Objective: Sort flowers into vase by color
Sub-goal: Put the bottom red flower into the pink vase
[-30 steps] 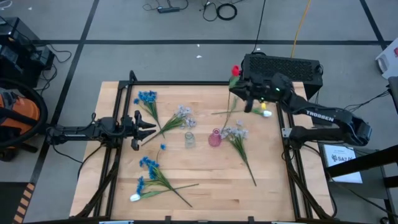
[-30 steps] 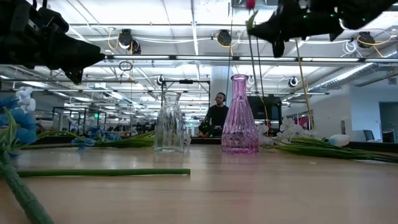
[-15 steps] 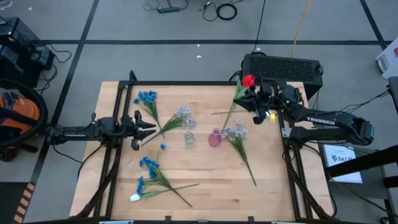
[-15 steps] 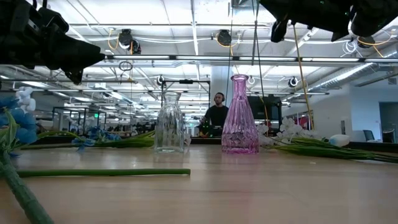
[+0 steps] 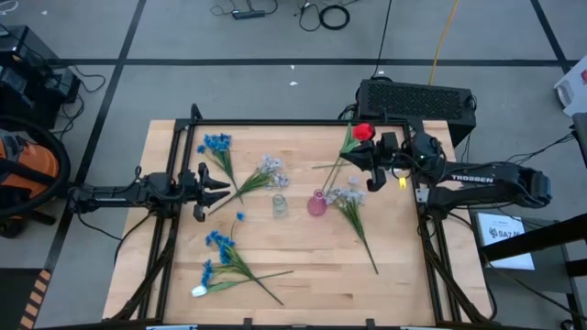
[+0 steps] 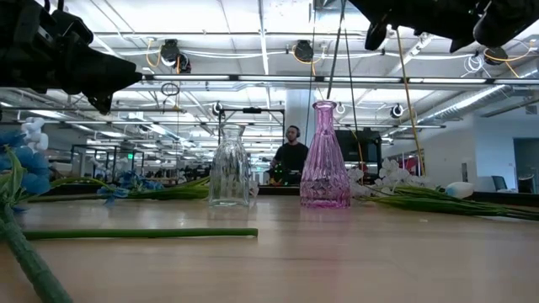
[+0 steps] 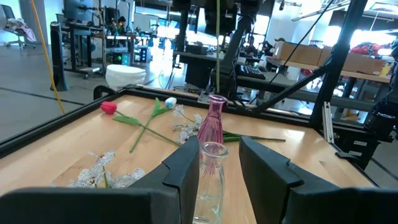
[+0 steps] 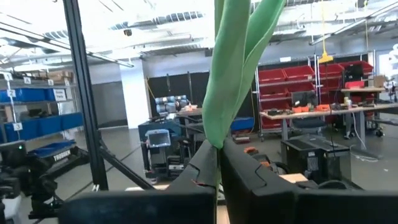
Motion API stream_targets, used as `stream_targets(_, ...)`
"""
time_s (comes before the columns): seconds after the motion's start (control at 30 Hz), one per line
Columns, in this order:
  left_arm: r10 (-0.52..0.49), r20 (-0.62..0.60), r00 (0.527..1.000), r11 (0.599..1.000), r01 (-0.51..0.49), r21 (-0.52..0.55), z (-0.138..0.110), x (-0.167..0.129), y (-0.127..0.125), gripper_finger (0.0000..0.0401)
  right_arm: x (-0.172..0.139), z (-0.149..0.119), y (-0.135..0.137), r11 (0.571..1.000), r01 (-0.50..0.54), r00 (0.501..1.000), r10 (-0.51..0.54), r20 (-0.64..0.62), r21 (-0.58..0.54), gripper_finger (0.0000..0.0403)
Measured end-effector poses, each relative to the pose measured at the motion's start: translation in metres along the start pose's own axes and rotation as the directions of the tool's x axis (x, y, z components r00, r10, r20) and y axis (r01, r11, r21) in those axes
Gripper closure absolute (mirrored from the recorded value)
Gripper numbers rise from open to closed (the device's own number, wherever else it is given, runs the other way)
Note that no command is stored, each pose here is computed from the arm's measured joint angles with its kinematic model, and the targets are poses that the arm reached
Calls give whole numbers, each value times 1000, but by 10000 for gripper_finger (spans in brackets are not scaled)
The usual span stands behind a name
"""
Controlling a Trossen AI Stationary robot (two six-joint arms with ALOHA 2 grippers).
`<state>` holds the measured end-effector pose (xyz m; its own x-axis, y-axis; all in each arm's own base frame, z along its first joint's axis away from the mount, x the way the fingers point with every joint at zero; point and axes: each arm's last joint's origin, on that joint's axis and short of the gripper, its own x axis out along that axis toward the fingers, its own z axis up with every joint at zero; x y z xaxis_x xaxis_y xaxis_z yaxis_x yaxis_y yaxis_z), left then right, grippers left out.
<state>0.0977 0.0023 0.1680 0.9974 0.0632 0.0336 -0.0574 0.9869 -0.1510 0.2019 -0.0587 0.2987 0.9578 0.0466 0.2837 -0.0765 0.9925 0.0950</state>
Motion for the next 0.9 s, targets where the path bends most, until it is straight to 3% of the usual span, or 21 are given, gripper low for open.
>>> stream_targets(0.43,0,0,1000,1000,0,0,0,0,0,280,11,-24,-9,1000,11,995,-9,-99,20,402)
stream_targets(0.9,0,0,1000,1000,0,0,0,0,0,280,22,-50,-4,996,-32,975,49,-215,82,395)
